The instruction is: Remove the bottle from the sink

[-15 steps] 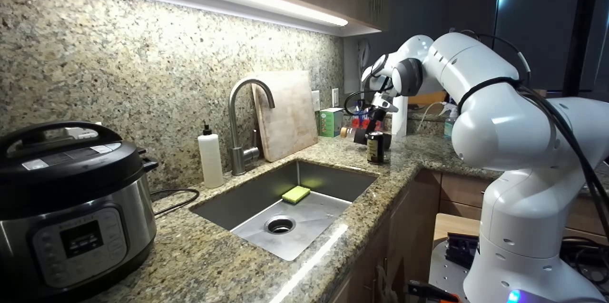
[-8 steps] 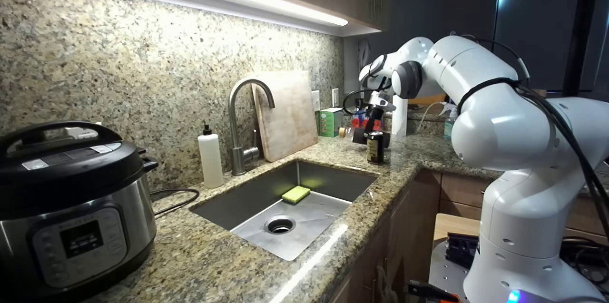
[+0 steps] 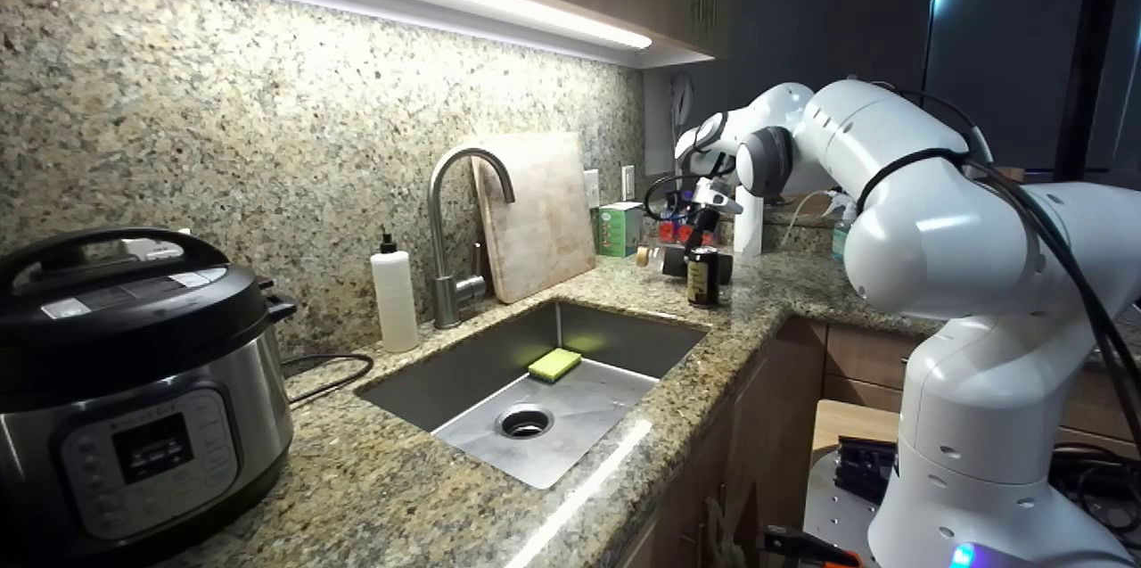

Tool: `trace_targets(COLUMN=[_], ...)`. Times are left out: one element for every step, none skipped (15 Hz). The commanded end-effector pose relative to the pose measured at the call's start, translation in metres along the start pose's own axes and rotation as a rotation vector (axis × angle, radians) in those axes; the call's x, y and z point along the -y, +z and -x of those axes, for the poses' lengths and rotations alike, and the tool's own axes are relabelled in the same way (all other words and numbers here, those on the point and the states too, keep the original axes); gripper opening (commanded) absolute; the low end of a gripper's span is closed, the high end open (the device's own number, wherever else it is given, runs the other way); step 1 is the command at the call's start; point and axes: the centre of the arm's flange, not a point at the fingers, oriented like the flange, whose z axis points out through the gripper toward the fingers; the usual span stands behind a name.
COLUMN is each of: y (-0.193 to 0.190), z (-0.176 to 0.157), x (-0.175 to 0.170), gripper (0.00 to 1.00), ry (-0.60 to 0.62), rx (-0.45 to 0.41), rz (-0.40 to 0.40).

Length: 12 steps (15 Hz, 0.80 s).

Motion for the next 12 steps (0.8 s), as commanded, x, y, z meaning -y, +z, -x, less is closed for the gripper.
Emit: trace_targets(y=[-0.013,-0.013,-0.012,-0.012,-0.013,-0.013,-0.015,-0.003,-0.004,-0.005,-0.005,-0.004], z=[0.01,0.011,0.012,0.014,0.016,0.018,0.021,0.013,0.016,0.017,0.017,0.017], x=[0.015,0.015,0.015,0.015,0.014,0.013,0.012,-0.006,-0.007,-0.007,-0.007,-0.006], gripper=[0.54,0.95,0.96,1.0,1.0,1.0,1.0,1.0,1.0,1.0,1.0,1.0], ry=[0.011,0.008,0.005,-0.001,-0.009,-0.014,-0.022,-0.032,-0.037,-0.04,-0.041,-0.041], rx=[0.001,0.0,-0.003,-0.006,-0.006,-0.009,-0.008,-0.006,-0.007,-0.008,-0.008,-0.008], rz=[0.025,0.033,0.039,0.042,0.044,0.047,0.049,0.034,0.034,0.032,0.031,0.031])
